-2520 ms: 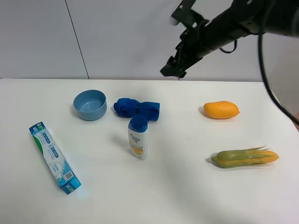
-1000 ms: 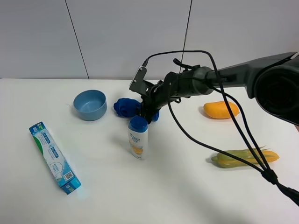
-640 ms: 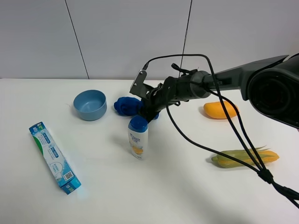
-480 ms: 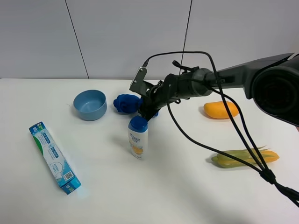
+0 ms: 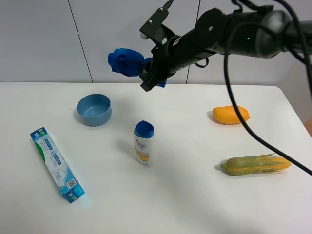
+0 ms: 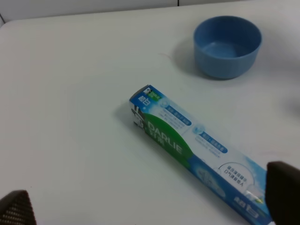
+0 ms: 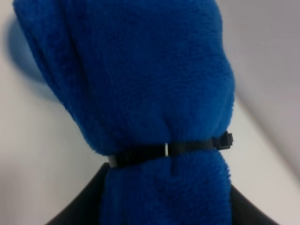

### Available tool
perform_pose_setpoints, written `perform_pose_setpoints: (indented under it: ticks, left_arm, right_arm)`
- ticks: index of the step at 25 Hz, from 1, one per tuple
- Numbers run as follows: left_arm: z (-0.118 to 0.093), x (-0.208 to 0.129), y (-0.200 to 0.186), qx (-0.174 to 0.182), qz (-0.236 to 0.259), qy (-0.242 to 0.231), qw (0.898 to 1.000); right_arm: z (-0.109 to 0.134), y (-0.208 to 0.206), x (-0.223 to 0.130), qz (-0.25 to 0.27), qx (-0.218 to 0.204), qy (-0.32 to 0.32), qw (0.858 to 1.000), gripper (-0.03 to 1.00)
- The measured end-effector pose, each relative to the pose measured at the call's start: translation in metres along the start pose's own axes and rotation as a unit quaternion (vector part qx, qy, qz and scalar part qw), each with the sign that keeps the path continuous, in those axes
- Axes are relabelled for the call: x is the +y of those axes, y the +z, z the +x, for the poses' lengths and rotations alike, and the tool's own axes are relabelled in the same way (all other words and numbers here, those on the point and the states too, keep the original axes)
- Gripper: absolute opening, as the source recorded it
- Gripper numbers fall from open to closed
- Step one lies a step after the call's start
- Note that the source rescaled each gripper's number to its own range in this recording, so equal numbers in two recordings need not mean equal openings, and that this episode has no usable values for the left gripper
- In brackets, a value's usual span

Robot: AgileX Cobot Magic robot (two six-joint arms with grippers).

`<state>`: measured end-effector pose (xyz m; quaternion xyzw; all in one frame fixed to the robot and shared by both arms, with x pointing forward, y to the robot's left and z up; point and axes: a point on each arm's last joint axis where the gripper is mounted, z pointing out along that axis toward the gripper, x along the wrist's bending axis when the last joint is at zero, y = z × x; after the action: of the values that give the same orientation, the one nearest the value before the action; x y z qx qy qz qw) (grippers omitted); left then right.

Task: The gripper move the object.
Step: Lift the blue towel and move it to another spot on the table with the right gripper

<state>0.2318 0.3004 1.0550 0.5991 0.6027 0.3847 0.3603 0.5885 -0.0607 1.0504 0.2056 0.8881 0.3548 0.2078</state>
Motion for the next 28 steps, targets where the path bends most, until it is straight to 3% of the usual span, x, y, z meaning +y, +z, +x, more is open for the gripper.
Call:
perform_pose_setpoints:
  ticks: [3, 6, 11, 17, 21, 28]
  left_arm:
    - [0.0, 0.0, 0.0, 0.0, 0.0, 0.0, 1.0]
    - [0.0, 0.0, 0.0, 0.0, 0.0, 0.0, 1.0]
    - [0.0, 0.0, 0.0, 0.0, 0.0, 0.0, 1.0]
    - [0.0, 0.0, 0.0, 0.0, 0.0, 0.0, 1.0]
    - [0.0, 0.0, 0.0, 0.0, 0.0, 0.0, 1.0]
    - [0.0, 0.0, 0.0, 0.0, 0.0, 0.0, 1.0]
  right_arm:
    - [0.008, -0.031, 0.005, 0.03, 0.031, 0.074, 0.996, 0.0]
    - [0.009, -0.058, 0.01, 0.043, 0.018, 0.153, 0.987, 0.0]
    - [0.002, -0.109, 0.008, 0.08, -0.07, 0.245, 0.964, 0.0]
    - [-0.014, -0.151, -0.01, 0.158, -0.22, 0.258, 0.927, 0.0]
    - [-0.027, -0.16, -0.022, 0.18, -0.255, 0.28, 0.908, 0.0]
    - [-0.082, -0.186, -0.063, 0.191, -0.303, 0.342, 0.869, 0.0]
